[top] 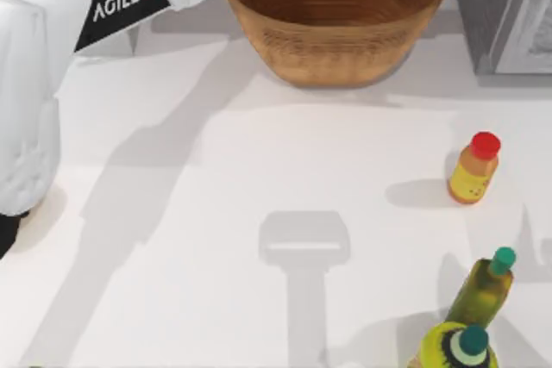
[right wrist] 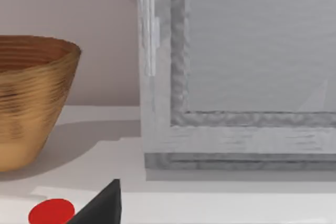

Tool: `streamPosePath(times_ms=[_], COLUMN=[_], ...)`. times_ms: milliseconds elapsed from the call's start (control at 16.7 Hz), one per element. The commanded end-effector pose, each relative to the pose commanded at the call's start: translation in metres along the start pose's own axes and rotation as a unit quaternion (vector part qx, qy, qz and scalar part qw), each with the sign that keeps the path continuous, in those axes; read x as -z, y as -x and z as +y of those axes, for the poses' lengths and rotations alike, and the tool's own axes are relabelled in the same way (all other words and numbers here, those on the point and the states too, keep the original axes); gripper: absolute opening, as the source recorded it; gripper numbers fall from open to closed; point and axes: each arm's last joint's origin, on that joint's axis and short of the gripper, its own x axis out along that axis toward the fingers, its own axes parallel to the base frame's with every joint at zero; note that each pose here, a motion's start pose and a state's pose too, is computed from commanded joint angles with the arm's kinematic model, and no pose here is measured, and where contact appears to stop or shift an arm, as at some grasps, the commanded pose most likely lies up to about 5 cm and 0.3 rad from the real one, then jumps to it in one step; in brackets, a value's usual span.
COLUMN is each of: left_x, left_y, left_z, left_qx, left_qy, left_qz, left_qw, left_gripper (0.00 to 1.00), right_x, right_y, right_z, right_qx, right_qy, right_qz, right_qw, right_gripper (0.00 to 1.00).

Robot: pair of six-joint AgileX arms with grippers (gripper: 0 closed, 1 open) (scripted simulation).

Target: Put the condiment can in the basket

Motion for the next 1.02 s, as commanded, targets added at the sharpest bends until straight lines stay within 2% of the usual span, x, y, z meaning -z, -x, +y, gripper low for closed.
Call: streamPosePath(times_ms=[60, 840, 1020], left_x=[0.0000, 0.0000, 0.0000], left_y=[0.0000, 0.0000, 0.0000], left_z=[0.0000, 0.0000, 0.0000], left_qx=[0.000, 0.000, 0.000], left_qy=[0.000, 0.000, 0.000], left_qz=[0.000, 0.000, 0.000], left_qw=[1.000, 1.000, 1.000], left_gripper=[0.00, 0.98, 1.00], right_x=[0.0000, 0.0000, 0.0000], right_y=[0.0000, 0.0000, 0.0000], right_z=[0.0000, 0.0000, 0.0000], right_qx=[0.000, 0.000, 0.000], right_qy=[0.000, 0.000, 0.000], right_qz=[0.000, 0.000, 0.000], right_qw=[1.000, 1.000, 1.000], right_gripper=[1.00, 1.00, 1.00])
